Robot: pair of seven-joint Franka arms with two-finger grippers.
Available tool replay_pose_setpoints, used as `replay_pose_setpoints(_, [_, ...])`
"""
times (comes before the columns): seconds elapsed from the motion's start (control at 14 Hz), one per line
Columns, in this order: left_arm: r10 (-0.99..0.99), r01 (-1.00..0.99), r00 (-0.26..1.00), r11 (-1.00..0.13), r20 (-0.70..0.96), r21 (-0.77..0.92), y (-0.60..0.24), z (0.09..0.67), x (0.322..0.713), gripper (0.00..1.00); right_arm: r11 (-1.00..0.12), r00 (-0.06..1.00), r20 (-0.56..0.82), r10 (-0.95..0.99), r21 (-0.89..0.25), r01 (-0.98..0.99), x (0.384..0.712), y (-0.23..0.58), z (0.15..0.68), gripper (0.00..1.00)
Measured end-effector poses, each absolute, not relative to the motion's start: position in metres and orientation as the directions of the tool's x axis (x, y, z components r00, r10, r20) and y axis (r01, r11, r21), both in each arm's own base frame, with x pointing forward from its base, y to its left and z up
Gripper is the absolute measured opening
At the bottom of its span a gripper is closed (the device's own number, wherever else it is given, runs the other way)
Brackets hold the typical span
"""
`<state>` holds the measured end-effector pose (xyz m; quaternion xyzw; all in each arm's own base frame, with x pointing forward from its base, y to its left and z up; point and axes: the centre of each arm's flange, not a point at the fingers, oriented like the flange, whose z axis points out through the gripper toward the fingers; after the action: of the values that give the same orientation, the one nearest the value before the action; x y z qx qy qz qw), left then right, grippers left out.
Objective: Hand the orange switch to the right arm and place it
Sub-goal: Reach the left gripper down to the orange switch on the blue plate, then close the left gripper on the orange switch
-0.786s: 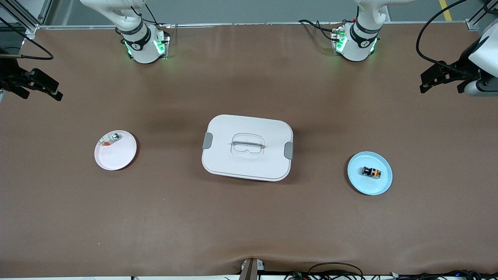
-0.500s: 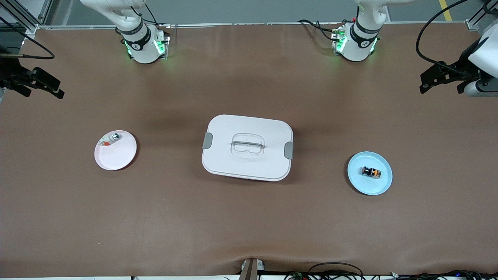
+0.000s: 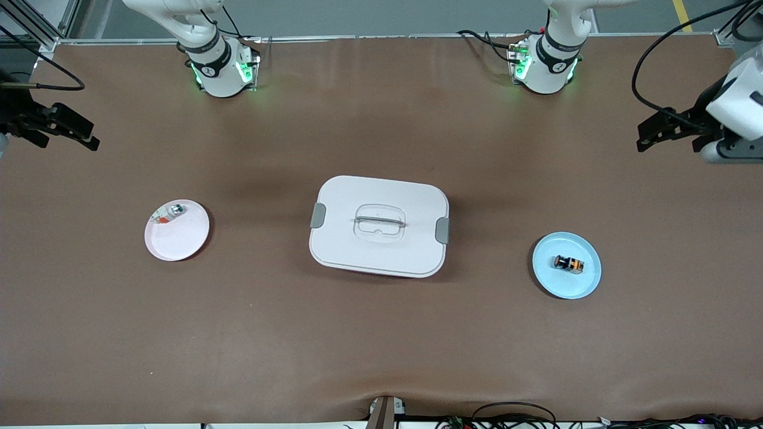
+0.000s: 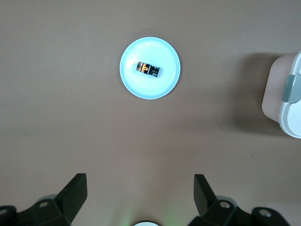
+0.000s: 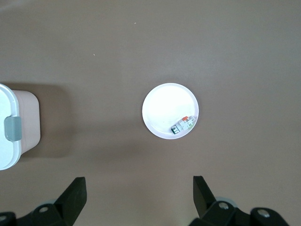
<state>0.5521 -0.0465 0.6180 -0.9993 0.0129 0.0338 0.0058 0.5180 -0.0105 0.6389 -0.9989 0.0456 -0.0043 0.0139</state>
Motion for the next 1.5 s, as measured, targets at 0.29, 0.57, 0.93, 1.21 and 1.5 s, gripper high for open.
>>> replay_pose_setpoints(0.29, [-0.026,-0.026,0.998,-1.000,-0.056,-0.002,-0.047,0.578,0.581,1.00,-0.995,0.996,0.007,-0.091,-0.028,-0.091,0.518,-0.011,0.639,1.00])
replay_pose_setpoints(0.57, [-0.027,-0.027,1.000,-1.000,0.004,0.007,-0.048,0.502,0.601,1.00,-0.995,0.996,0.007,-0.091,-0.028,-0.091,0.518,-0.011,0.639,1.00])
replay_pose_setpoints(0.93, [-0.068,-0.066,0.997,-0.997,0.048,-0.047,-0.046,0.403,0.605,1.00,-0.995,0.996,0.007,-0.091,-0.028,-0.091,0.518,-0.011,0.639,1.00])
replay_pose_setpoints(1.21, [-0.132,-0.127,0.989,-0.990,0.070,-0.067,-0.052,0.334,0.612,1.00,-0.995,0.996,-0.003,-0.091,-0.027,-0.091,0.517,-0.011,0.637,1.00])
replay_pose_setpoints(1.5, [-0.196,-0.193,0.979,-0.980,0.060,-0.052,-0.053,0.286,0.618,1.00,-0.995,0.996,-0.006,-0.091,-0.027,-0.091,0.517,-0.010,0.637,1.00])
